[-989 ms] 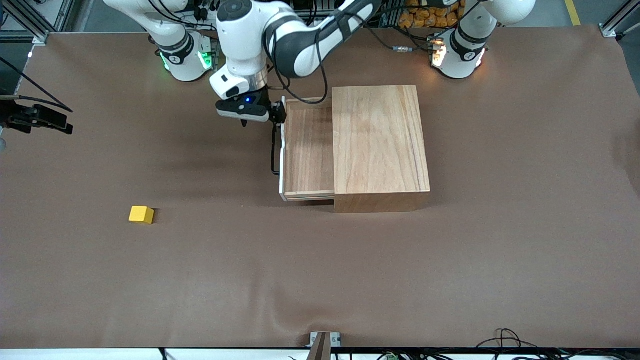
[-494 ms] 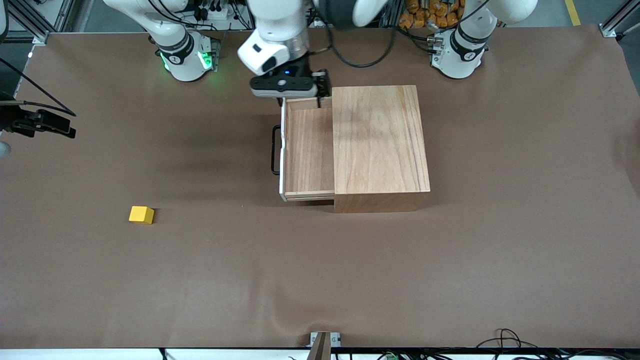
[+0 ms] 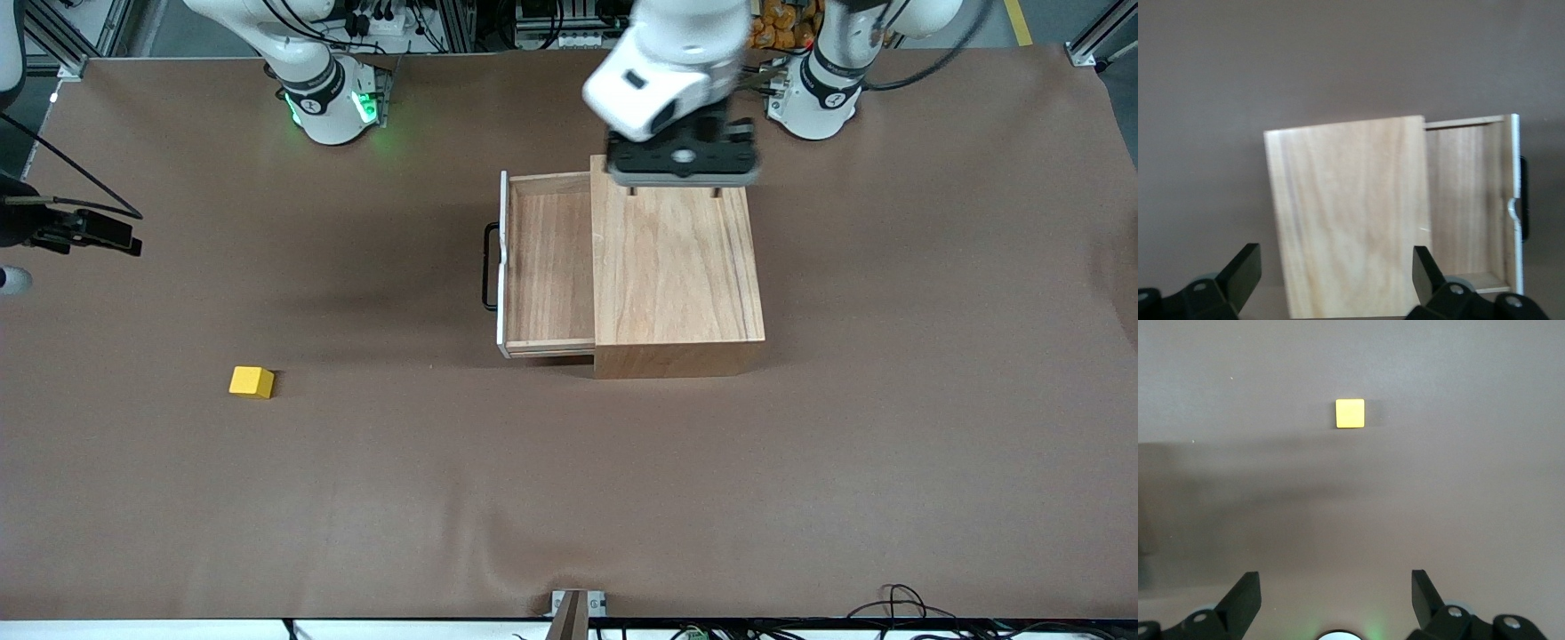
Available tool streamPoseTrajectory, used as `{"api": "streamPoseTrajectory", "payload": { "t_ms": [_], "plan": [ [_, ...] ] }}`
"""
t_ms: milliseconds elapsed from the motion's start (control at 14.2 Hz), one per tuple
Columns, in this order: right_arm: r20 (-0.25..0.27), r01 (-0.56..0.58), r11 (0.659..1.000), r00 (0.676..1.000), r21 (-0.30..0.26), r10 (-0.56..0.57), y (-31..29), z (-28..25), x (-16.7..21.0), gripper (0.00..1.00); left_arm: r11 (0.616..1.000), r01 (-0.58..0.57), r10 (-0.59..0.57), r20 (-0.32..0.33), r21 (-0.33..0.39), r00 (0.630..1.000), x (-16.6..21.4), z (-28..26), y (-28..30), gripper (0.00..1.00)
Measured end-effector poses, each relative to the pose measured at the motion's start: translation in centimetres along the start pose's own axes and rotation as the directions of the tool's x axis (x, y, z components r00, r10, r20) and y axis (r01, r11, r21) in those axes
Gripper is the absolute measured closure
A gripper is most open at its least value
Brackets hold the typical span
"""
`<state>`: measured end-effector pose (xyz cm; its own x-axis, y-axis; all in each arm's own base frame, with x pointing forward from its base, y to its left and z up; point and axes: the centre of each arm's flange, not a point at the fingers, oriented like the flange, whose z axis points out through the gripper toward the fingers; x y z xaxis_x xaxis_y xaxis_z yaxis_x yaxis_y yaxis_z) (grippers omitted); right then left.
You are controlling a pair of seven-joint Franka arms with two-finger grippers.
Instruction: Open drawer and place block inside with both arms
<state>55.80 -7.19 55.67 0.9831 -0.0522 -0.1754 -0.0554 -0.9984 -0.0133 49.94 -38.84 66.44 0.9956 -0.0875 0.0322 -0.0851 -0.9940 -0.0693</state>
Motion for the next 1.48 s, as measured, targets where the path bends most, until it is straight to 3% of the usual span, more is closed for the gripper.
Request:
{"api": "streamPoseTrajectory", "payload": {
  "t_ms": [424,777,1201,1483],
  "plan": [
    [-0.024,0.041,0.999,0.999,0.005,-0.041,4.7,6.1,2.8,0.0,0.999,0.028,-0.028,0.019,-0.023,0.999,2.7,-2.3,-15.2,0.0],
    [-0.029,0.044,0.999,0.999,0.002,-0.044,5.2,8.9,4.7,0.0,0.996,0.081,-0.079,0.05,-0.03,0.996,3.0,-2.0,-25.2,0.0],
    [-0.052,0.045,0.999,0.998,-0.012,-0.046,5.7,15.9,9.0,0.0,0.992,0.121,-0.116,0.085,-0.047,0.99,0.6,-1.6,-33.4,0.0],
    [-0.091,0.048,0.999,0.995,-0.026,-0.05,5.9,20.7,11.7,0.0,0.99,0.129,-0.122,0.117,-0.055,0.986,-1.0,-0.7,-34.8,0.0]
  ]
}}
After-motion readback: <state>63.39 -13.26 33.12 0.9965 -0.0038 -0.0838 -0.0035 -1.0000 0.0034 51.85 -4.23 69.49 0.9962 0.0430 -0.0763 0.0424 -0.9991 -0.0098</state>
